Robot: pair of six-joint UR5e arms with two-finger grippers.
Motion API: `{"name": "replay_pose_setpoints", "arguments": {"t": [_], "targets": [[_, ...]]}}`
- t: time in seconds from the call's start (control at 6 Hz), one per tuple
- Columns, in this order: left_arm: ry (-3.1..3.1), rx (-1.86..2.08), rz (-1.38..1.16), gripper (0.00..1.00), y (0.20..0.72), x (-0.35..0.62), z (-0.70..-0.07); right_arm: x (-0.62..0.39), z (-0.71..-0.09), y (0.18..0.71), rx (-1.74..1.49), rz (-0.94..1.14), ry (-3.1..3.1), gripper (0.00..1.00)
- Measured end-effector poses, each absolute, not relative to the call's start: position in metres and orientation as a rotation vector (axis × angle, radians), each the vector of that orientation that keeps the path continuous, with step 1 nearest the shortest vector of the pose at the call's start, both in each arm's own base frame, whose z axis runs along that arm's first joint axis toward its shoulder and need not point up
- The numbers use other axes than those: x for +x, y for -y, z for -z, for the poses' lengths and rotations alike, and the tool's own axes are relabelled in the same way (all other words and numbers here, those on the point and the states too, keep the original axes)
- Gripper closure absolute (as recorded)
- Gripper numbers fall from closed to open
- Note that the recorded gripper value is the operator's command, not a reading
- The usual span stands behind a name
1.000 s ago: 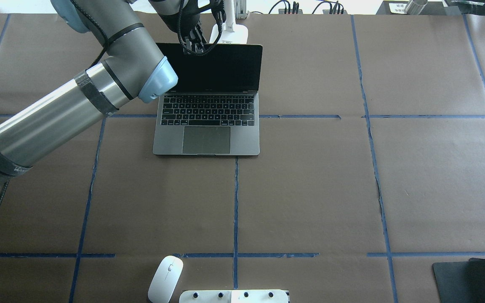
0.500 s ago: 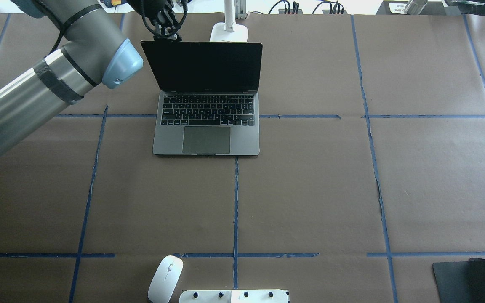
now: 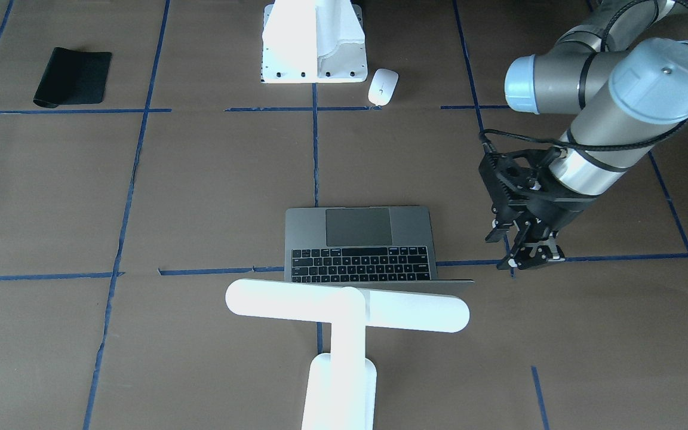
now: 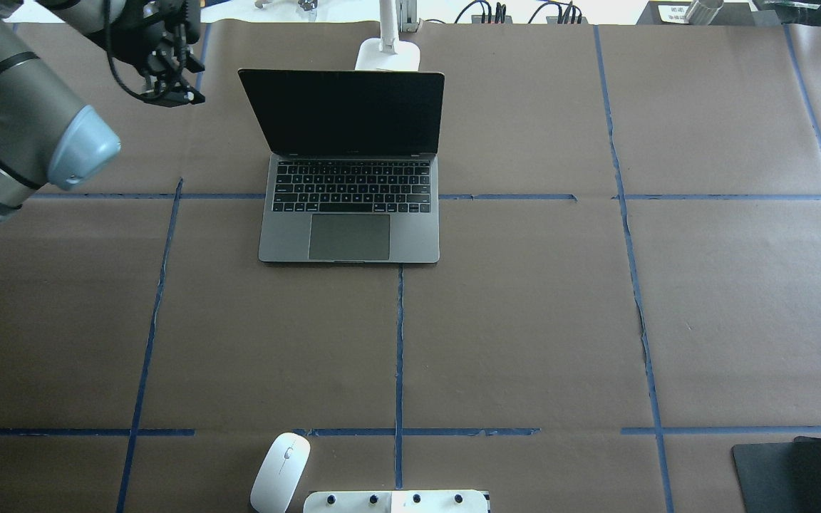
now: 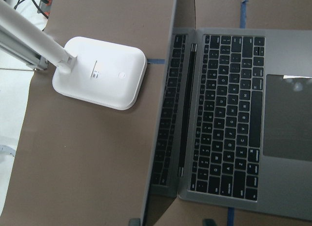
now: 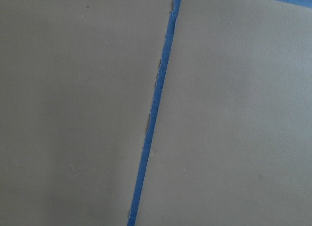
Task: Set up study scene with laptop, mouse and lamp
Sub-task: 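Release the laptop and withdraw the left gripper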
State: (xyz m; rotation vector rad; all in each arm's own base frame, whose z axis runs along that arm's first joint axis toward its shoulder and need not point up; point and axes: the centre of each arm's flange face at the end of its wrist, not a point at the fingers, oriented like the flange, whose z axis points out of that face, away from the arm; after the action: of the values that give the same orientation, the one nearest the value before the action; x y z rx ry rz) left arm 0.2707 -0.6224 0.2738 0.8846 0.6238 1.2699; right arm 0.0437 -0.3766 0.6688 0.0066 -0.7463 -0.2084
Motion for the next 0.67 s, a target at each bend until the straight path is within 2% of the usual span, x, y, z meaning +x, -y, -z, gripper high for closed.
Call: {"name": "replay_pose_setpoints", "arguments": {"t": [0.17,0.33,0.67], "targets": [[-0.659,0.818,-1.255,0.07,0.613,0.238,-0.303,0.044,-0.668,0.377,0.008,0.210,0.746,0.00],[-0.716,0.693,-1.200,0.00,0.607,0.209,-0.321,0.044,-0.668,0.377,0.009,0.211,0.746,0.00],[-0.781,0.409,-0.995,0.00,0.593,0.167,-0.356,0.044,-0.668,0.376,0.010,0.212,0.746,0.00]]}}
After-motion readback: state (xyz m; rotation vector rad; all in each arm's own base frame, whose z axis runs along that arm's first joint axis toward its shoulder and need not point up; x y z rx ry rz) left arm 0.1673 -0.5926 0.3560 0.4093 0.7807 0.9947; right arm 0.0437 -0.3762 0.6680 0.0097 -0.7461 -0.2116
